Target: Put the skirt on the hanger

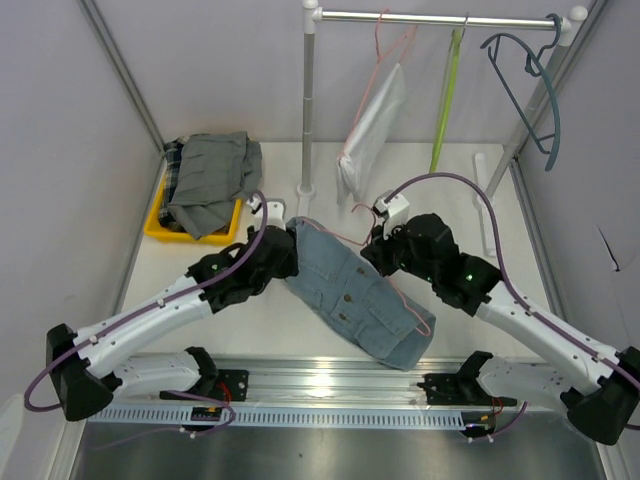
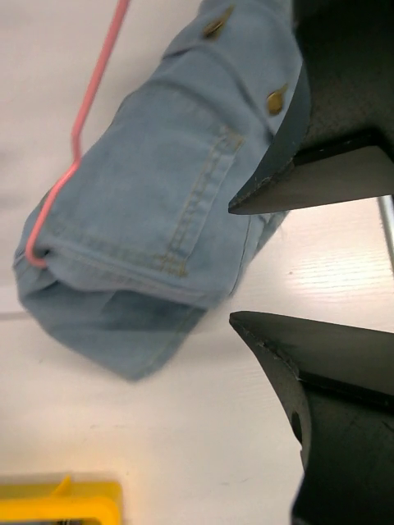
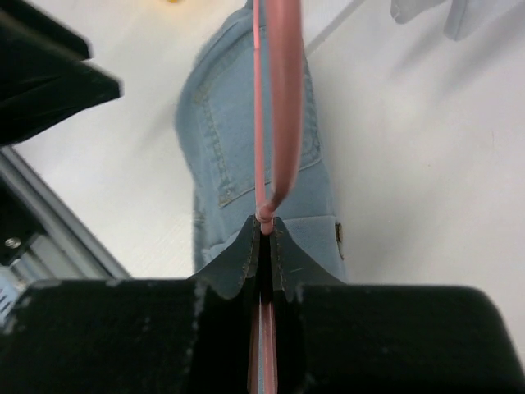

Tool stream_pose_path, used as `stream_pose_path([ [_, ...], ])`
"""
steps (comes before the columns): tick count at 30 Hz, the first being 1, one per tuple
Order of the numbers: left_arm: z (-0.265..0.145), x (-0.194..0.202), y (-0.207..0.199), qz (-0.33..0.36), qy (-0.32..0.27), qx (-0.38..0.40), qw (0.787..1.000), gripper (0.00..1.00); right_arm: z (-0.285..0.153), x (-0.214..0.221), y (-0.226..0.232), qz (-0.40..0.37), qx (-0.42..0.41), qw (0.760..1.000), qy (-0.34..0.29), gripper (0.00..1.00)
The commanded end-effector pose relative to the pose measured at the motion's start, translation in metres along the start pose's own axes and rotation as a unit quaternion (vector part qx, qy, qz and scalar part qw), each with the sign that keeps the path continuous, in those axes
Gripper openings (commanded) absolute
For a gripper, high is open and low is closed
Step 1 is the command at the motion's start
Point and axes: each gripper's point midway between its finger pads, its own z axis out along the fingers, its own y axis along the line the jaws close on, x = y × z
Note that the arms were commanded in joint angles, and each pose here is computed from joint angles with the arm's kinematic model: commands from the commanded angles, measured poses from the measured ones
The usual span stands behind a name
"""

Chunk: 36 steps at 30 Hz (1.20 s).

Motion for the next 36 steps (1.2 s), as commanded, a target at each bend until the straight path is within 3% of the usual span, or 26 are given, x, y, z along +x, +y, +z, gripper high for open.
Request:
stream_pose_path([
  [1,-0.008,-0.054,-0.005,-0.037,-0.056,0.006,0.998,0.56,-0.036,-0.042,0.017,0.014,-0.024,0.999,-0.046,0.0],
  [9,-0.033,-0.11,-0.032,-0.033,-0.108,0.072,0.991,0.57,-0.115,-0.1,0.025,0.048,-0.029,0.993,-0.102,0.0],
  [11,-0.042,-0.128,-0.042,-0.028,-0.117,0.09,0.989,0.57,-0.127,-0.112,0.016,0.061,0.002,0.992,-0.11,0.0],
  [17,-0.049,-0.138,-0.056,-0.02,-0.113,0.118,0.986,0.57,-0.167,-0.127,0.004,0.101,0.055,0.99,-0.081,0.0],
  [21,-0.054,-0.136,-0.059,-0.021,-0.106,0.134,0.985,0.57,-0.199,-0.149,-0.003,0.111,0.08,0.985,-0.103,0.0],
  [26,-0.064,-0.136,-0.059,-0.026,-0.106,0.149,0.983,0.57,-0.21,-0.157,-0.017,0.112,0.128,0.981,-0.09,0.0],
  [36,-0.065,-0.124,-0.052,-0.022,-0.095,0.147,0.984,0.57,-0.21,-0.189,-0.024,0.106,0.153,0.975,-0.122,0.0],
])
